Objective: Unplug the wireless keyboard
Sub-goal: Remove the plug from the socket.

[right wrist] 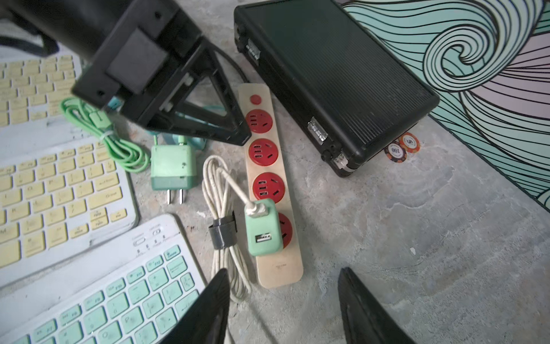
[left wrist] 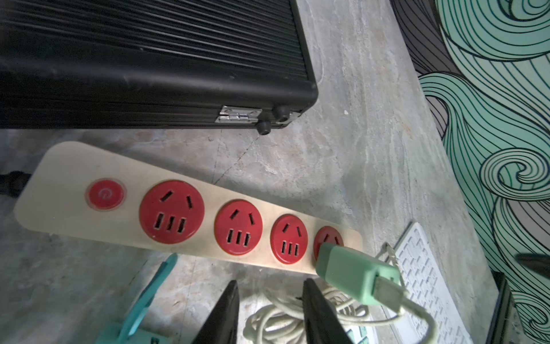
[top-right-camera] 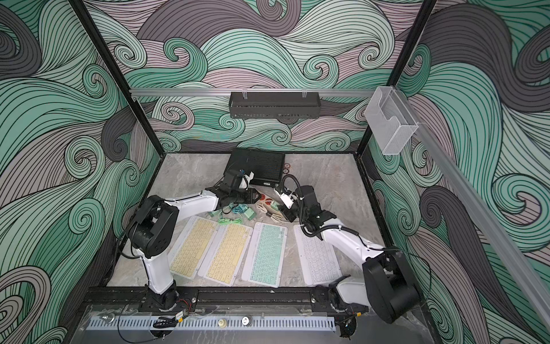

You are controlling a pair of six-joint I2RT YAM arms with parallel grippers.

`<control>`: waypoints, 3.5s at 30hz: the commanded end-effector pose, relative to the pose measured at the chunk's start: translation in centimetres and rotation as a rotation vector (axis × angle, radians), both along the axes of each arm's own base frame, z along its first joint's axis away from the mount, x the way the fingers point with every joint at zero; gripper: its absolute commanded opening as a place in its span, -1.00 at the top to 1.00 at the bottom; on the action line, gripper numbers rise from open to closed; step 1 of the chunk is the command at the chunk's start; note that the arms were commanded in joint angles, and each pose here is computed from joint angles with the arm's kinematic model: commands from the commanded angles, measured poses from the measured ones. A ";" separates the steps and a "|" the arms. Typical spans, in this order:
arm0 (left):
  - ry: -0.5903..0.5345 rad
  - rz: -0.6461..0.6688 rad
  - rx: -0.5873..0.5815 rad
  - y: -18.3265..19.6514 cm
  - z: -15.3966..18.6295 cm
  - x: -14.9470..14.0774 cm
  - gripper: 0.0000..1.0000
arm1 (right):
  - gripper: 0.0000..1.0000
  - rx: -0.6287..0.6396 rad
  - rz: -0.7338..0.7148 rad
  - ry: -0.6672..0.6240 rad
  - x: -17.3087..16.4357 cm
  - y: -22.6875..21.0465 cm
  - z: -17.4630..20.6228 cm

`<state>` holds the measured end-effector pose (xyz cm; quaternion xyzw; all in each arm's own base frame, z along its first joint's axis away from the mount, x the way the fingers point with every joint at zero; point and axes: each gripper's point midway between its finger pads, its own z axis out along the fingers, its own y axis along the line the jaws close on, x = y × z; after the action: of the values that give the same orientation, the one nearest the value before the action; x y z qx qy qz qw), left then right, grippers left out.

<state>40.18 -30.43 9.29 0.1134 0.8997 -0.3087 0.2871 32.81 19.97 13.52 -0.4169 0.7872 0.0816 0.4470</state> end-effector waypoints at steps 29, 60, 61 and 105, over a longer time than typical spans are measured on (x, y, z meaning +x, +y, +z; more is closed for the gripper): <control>0.149 -0.041 -0.029 -2.0 -4.3 0.0 0.35 | -0.26 -0.147 0.063 0.197 2.9 2.4 -5.2; 0.405 0.004 -0.253 -4.8 -8.8 -0.9 0.54 | 0.98 -0.189 0.130 0.379 3.8 3.5 -7.4; 0.426 0.021 -0.263 -4.8 -9.3 -1.0 0.56 | 0.99 -0.193 0.132 0.390 3.6 3.5 -7.5; 0.629 0.183 -0.275 -3.9 -15.8 -2.0 0.63 | 1.00 -0.168 -0.082 0.464 7.2 1.8 -4.1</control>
<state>43.87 -36.69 4.17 -0.0524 0.8383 -0.5161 0.1678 37.56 22.29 6.86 -0.4101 0.8836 0.1456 0.1728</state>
